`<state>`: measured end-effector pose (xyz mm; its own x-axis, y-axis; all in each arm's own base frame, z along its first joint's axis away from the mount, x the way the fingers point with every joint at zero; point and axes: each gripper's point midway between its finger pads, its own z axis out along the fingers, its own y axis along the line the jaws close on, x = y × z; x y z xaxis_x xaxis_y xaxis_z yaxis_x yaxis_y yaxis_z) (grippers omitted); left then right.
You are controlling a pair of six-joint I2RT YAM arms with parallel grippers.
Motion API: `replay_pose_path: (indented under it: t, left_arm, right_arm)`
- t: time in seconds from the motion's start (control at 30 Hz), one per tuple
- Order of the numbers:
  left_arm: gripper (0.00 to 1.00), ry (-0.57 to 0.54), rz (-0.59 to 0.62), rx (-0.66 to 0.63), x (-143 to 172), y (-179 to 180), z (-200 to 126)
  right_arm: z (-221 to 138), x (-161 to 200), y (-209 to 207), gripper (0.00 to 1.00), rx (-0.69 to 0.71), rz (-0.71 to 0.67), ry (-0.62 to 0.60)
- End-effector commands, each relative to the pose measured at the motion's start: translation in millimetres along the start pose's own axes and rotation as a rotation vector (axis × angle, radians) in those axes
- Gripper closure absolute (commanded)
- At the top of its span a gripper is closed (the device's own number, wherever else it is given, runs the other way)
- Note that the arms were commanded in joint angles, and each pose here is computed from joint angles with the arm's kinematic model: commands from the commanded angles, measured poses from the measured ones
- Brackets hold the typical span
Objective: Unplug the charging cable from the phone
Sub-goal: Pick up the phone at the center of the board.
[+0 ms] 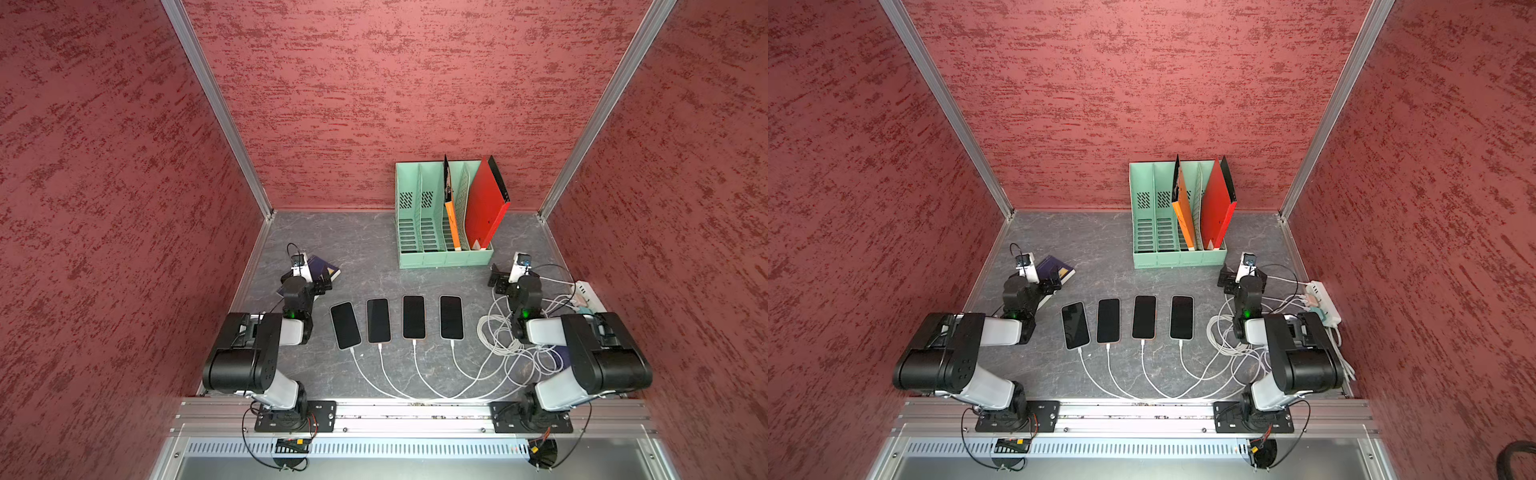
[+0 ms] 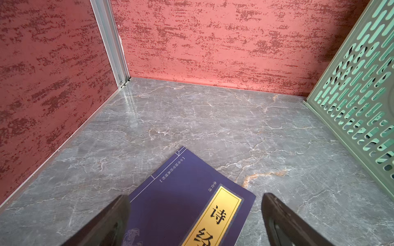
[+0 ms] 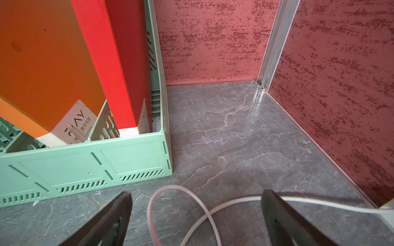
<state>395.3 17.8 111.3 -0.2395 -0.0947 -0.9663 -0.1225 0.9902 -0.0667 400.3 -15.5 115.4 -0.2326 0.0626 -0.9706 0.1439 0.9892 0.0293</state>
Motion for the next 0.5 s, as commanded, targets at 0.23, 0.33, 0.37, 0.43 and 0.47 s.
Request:
replay_pose_path:
  t: [0.23,0.33,0.37,0.43,0.47]
  left_arm:
    - [0.0,-0.015,0.0,0.012,-7.6,-1.4,1.3]
    - [0.0,-0.018,-0.001,0.011,-8.6,-1.2,1.4]
    - [0.0,-0.016,-0.001,0.011,-7.8,-1.0,1.4]
    - [0.0,-0.016,-0.001,0.01,-8.1,-0.7,1.5]
    - [0.0,-0.015,0.0,0.01,-7.8,-0.7,1.8]
  right_arm:
    - [-0.8,-3.4,2.9,0.01,-0.012,-0.005,-0.018]
    - [-0.8,-3.7,3.0,0.01,-0.012,-0.006,-0.02]
    - [-0.8,-3.8,2.5,0.01,-0.011,-0.005,-0.019]
    - [-0.8,-3.2,3.0,0.02,-0.012,-0.006,-0.018]
    - [-0.8,-2.8,2.7,0.01,-0.012,-0.006,-0.017]
